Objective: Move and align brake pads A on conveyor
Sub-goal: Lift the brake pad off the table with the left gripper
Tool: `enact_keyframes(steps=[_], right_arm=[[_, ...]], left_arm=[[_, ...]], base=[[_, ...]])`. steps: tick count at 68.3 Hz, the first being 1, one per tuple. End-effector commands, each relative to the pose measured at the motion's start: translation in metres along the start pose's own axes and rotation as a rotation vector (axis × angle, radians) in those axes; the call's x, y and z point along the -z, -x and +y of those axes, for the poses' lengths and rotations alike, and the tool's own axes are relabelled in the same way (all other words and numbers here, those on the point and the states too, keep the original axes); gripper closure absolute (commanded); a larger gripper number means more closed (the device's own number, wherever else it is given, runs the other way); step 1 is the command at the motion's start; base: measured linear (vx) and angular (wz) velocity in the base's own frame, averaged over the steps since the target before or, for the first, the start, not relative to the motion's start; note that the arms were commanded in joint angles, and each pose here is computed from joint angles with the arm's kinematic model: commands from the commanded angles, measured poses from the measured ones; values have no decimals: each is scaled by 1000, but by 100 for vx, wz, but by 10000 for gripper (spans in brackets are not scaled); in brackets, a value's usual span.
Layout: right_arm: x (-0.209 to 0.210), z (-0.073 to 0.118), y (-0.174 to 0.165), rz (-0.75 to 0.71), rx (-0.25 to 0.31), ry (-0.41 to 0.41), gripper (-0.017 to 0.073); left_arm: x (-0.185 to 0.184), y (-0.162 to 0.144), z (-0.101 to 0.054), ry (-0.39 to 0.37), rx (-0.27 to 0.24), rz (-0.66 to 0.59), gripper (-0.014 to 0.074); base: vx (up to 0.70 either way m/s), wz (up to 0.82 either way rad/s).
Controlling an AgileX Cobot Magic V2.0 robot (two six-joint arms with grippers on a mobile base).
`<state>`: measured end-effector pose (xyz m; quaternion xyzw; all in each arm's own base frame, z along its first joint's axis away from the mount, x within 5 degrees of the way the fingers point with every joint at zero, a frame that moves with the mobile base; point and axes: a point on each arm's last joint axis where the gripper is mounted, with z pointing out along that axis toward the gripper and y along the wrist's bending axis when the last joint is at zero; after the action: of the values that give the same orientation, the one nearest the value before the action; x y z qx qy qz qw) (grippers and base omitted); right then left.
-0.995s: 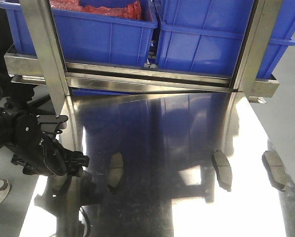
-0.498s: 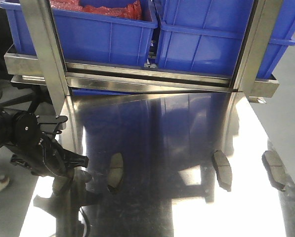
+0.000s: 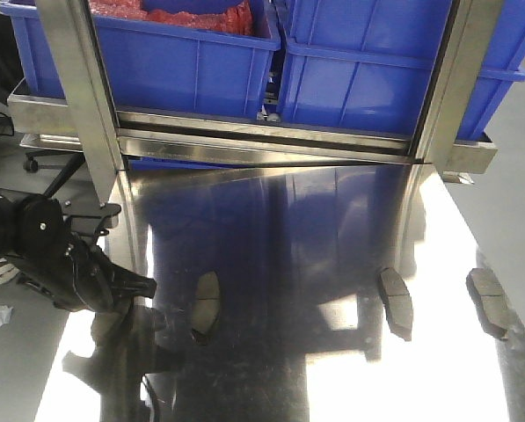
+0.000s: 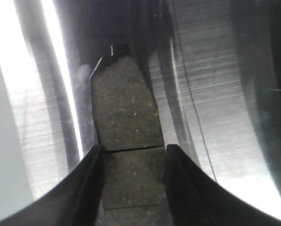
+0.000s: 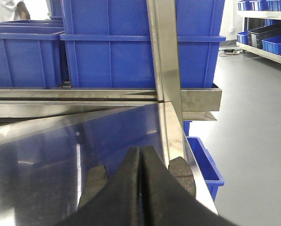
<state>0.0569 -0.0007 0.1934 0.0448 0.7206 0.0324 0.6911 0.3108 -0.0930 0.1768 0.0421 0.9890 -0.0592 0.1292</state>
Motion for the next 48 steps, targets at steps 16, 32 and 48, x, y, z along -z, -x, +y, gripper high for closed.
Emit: enact_keyframes(steps=[16, 32, 48], right_arm=[[0, -1, 1, -71, 6, -3, 568], [0, -1, 1, -71, 6, -3, 568], [0, -1, 1, -71, 6, -3, 568]], left_arm=[[81, -2, -5, -63, -27, -334, 545], [119, -50, 3, -83, -74, -551, 543], [146, -75, 7, -100, -80, -632, 542]], base=[[0, 0], [0, 0], [0, 0]])
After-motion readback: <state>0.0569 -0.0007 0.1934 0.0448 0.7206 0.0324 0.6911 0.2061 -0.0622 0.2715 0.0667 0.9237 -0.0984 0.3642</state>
